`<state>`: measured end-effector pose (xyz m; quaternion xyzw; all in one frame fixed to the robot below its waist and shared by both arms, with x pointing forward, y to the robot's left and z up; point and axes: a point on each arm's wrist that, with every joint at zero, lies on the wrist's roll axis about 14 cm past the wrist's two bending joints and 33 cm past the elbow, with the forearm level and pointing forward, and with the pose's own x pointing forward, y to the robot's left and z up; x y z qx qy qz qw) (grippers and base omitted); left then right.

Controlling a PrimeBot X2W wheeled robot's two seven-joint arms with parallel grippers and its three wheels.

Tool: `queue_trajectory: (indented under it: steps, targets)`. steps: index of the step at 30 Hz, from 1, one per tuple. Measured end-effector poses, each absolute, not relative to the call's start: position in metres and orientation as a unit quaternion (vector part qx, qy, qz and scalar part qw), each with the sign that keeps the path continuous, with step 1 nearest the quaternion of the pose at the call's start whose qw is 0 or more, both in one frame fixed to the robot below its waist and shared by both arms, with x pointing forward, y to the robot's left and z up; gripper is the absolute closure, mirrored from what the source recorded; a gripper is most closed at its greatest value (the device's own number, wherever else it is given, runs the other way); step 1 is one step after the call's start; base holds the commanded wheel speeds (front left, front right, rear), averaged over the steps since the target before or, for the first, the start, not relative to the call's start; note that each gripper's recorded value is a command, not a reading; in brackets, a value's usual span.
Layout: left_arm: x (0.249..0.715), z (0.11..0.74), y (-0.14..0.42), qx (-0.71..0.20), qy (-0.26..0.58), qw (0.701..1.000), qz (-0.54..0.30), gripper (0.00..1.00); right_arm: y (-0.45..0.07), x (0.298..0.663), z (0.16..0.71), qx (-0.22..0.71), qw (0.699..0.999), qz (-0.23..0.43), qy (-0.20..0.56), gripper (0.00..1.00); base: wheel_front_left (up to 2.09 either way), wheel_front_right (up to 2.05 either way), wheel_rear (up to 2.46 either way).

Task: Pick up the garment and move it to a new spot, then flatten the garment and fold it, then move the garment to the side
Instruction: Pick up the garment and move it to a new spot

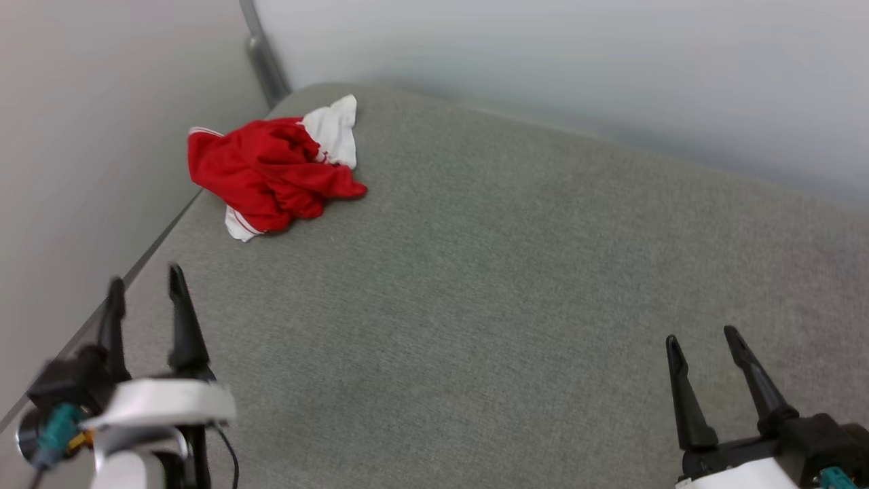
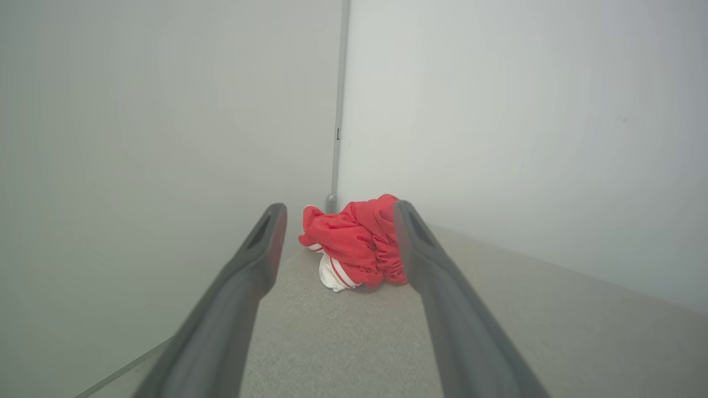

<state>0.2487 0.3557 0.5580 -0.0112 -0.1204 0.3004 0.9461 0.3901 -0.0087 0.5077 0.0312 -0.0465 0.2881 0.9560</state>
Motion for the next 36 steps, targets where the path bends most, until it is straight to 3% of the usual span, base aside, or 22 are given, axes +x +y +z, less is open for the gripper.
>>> queue_trajectory:
  steps: [12, 20, 28, 36]
  targets:
    - [0.362, 0.632, 0.438, 0.033, -0.173, 0.949, 0.26, 0.0, -0.033, 0.433, 0.482, 0.006, 0.969, 0.245, -0.04, 0.0, 0.0, 0.0, 0.0]
    - [0.457, 0.641, 0.462, 0.038, -0.099, 0.969, 0.223, 0.0, -0.053, 0.459, 0.455, -0.012, 0.976, 0.214, -0.027, 0.0, 0.0, 0.0, 0.0]
    - [0.501, 0.563, 0.48, -0.02, 0.109, 0.97, 0.214, 0.0, -0.065, 0.478, 0.438, -0.029, 0.98, 0.196, -0.028, 0.0, 0.0, 0.0, 0.0]
    - [0.5, 0.457, 0.457, -0.113, 0.334, 0.919, 0.178, 0.0, -0.076, 0.486, 0.427, -0.05, 0.982, 0.183, -0.029, 0.0, 0.0, 0.0, 0.0]
